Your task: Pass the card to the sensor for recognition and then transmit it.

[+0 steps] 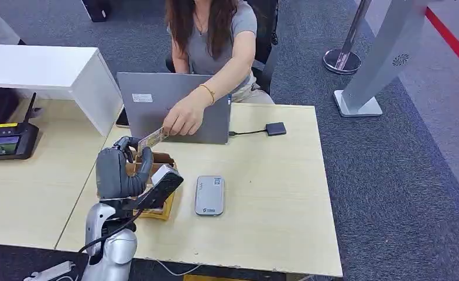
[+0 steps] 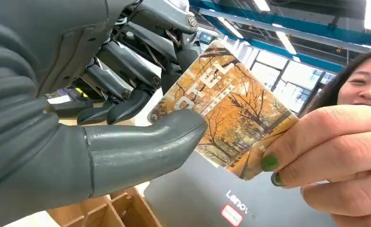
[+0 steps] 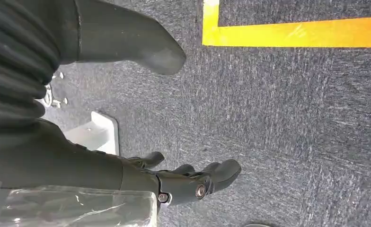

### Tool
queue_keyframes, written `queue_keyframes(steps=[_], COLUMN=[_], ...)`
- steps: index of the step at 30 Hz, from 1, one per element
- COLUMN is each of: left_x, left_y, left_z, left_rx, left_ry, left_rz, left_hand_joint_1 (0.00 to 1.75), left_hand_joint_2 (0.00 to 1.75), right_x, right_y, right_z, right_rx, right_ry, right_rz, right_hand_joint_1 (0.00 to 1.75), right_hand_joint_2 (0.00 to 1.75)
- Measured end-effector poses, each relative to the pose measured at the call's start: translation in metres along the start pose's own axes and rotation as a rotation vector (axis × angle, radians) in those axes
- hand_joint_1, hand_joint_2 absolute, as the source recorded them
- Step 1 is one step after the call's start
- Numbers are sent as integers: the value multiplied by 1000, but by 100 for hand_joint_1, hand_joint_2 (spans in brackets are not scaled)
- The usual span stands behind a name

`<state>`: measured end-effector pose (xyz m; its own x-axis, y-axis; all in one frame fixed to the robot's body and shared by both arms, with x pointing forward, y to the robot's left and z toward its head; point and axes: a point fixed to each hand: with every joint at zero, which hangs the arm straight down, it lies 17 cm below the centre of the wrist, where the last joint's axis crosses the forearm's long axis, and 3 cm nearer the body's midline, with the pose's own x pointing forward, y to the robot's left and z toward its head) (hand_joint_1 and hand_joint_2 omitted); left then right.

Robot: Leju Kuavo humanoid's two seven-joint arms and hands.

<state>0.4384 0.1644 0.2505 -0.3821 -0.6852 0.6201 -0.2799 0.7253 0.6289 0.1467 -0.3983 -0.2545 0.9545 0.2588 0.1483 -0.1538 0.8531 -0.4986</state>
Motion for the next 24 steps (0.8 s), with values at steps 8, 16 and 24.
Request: queue_keyframes(steps=[8, 16, 24], left_x=[-2, 0, 1], left_y=[3, 8, 10], left_z=[0, -1, -1], left_rx=[7, 21, 28], left_ry=[4, 2, -1], left_rz=[3, 5, 4], left_hand_joint_1=[175, 0, 0], left_hand_joint_2=[175, 0, 0], right_x=[0, 0, 0], right_y=[0, 0, 0], right_z=[0, 0, 0], right_rx=[1, 0, 0], right_ry=[0, -1, 0], right_rz=[0, 1, 0], right_hand_joint_1=[0, 0, 0], right_hand_joint_2=[175, 175, 175])
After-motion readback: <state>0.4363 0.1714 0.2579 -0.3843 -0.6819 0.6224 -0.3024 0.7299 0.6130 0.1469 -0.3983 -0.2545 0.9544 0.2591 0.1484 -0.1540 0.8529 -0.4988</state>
